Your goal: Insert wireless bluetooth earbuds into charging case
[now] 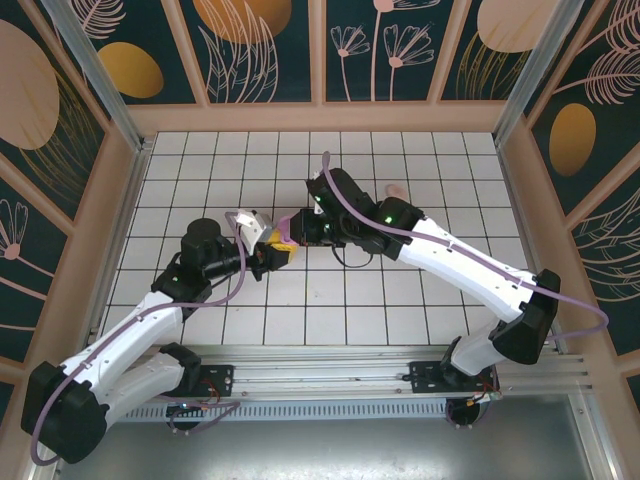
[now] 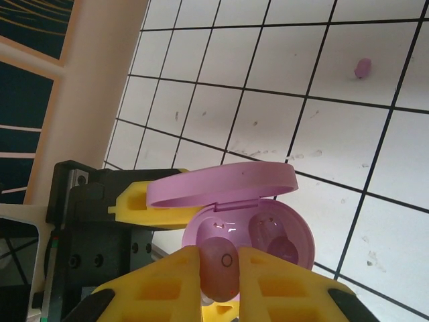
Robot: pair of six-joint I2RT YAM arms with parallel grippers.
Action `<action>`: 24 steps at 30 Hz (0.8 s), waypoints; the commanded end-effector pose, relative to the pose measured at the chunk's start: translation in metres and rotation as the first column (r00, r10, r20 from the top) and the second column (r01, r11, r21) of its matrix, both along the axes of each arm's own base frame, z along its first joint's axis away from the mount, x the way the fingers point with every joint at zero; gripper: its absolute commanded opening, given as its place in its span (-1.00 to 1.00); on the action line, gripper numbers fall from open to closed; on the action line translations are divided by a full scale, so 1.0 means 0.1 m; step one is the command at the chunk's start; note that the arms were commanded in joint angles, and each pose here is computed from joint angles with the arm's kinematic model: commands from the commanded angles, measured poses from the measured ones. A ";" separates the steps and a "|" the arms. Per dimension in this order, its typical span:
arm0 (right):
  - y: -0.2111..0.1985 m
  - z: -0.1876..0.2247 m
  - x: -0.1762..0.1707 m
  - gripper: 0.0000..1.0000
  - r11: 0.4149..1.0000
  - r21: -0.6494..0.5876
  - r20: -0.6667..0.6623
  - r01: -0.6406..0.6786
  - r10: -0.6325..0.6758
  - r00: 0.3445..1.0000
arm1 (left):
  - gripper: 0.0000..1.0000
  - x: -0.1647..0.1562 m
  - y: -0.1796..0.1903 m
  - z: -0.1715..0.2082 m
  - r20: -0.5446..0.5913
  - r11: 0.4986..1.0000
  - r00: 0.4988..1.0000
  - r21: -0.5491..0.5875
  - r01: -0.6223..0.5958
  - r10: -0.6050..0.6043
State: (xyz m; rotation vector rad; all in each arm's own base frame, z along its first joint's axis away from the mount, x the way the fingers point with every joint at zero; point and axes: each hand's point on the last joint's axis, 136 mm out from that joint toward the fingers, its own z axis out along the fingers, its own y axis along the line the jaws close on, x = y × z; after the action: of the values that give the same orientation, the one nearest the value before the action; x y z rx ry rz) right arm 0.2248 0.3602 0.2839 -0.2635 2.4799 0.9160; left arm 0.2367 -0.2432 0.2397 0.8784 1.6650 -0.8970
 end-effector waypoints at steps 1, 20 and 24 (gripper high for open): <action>-0.02 0.00 -0.01 -0.68 1.000 -0.029 0.017 -0.004 0.004 1.000 | -1.00 -0.02 -0.01 0.08 0.042 1.000 0.999 -0.002 0.010 -0.010; 0.11 -0.05 -0.01 -0.65 0.998 -0.060 0.039 -0.023 0.025 0.999 | -1.00 0.00 -0.07 0.11 0.024 0.999 0.999 -0.015 0.035 -0.035; 0.12 -0.10 0.00 -0.63 0.997 -0.076 0.032 -0.024 0.026 0.999 | -1.00 0.00 -0.07 0.10 0.024 0.999 0.999 -0.012 0.036 -0.035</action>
State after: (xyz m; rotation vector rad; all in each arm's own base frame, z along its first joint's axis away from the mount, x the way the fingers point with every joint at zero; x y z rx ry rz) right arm 0.2205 0.3678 0.2681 -0.3160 2.5157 0.8413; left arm 0.2384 -0.2450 0.2331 0.8826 1.6866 -0.9045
